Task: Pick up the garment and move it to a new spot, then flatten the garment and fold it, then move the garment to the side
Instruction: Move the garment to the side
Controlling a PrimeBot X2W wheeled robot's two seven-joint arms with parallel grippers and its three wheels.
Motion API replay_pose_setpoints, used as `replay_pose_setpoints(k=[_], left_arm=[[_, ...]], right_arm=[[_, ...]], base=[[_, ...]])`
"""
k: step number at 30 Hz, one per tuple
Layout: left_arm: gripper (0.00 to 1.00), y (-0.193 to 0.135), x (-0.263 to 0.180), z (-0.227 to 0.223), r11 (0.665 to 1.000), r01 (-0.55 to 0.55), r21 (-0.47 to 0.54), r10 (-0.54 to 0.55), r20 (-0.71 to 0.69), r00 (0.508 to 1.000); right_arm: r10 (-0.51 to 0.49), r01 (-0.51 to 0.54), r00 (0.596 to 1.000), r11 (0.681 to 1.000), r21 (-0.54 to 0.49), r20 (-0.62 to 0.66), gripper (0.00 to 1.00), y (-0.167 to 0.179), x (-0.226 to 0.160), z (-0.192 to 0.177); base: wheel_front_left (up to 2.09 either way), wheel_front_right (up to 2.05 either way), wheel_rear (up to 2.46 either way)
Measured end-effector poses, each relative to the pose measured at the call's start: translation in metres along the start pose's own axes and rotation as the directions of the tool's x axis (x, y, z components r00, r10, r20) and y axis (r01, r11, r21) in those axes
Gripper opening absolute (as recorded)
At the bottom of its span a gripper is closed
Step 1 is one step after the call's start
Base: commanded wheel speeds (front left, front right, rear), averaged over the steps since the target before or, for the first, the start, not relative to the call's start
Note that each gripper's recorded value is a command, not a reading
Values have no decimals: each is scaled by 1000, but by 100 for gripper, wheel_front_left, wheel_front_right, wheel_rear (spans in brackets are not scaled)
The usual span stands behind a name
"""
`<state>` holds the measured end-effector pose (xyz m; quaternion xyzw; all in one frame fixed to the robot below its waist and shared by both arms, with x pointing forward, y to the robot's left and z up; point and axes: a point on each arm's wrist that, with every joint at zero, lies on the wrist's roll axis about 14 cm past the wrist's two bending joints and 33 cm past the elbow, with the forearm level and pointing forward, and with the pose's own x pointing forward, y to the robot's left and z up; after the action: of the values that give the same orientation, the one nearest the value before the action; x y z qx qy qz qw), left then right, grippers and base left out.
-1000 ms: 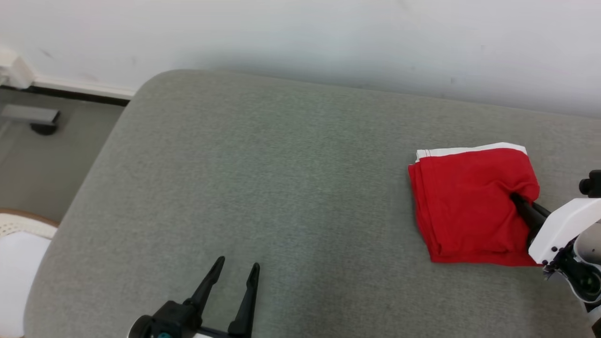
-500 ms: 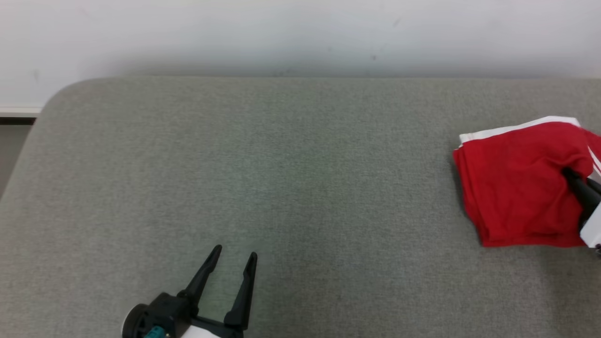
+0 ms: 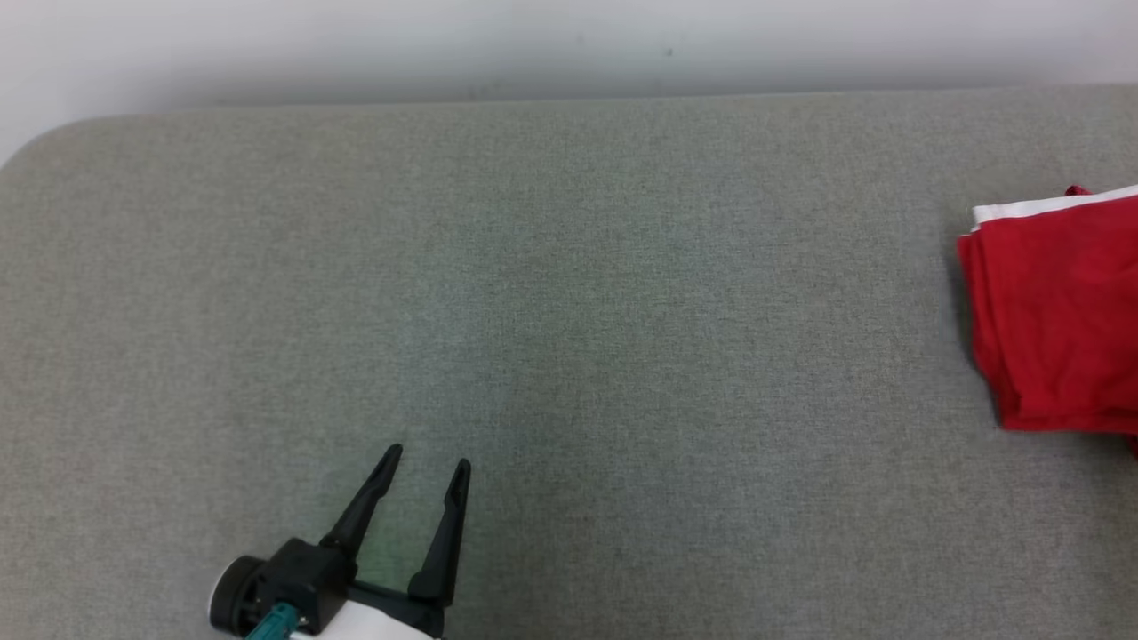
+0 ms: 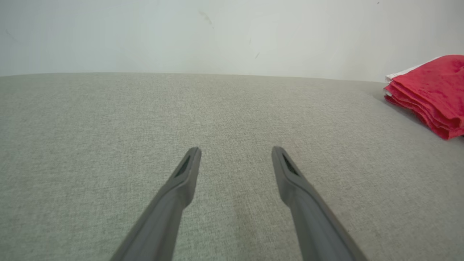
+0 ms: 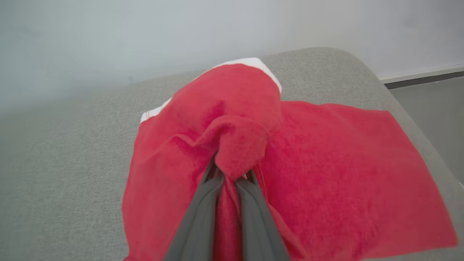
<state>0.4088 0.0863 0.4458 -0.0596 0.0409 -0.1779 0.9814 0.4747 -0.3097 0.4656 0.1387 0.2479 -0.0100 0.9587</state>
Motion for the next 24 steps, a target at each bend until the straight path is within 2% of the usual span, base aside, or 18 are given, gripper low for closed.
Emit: replay_pose_setpoints(k=[5, 8, 9, 10, 11, 19, 24], left_arm=[[100, 2, 3, -2, 1000, 6, 7, -6, -5, 1000], [100, 3, 3, -3, 1000, 6, 10, -6, -9, 1000], [100, 4, 3, -3, 1000, 5, 11, -5, -9, 1000], [100, 4, 3, -3, 1000, 4, 11, -4, -10, 1000], [100, 5, 3, -4, 1000, 4, 11, -4, -11, 1000], [100, 5, 2, -3, 1000, 2, 12, -2, -10, 1000], [100, 3, 1, 5, 1000, -3, 8, 3, 11, 1000]], right_arm=[[-85, 85, 996, 996, 14, -8, 0, -28, -2, -5], [-152, 152, 988, 988, -12, -14, 0, -47, -4, -10], [-169, 169, 986, 986, -18, -4, 16, -50, -4, -9], [-185, 185, 983, 982, -25, 7, 43, -53, -3, -10], [-202, 202, 979, 979, -32, 16, 100, -57, -3, -11], [-277, 286, 952, 957, -50, 132, 100, -69, -8, -3], [-267, 289, 934, 955, -66, 236, 100, -63, -19, 12]], base=[[0, 0, 0], [0, 0, 0], [0, 0, 0], [0, 0, 0], [0, 0, 0], [0, 0, 0], [0, 0, 0]])
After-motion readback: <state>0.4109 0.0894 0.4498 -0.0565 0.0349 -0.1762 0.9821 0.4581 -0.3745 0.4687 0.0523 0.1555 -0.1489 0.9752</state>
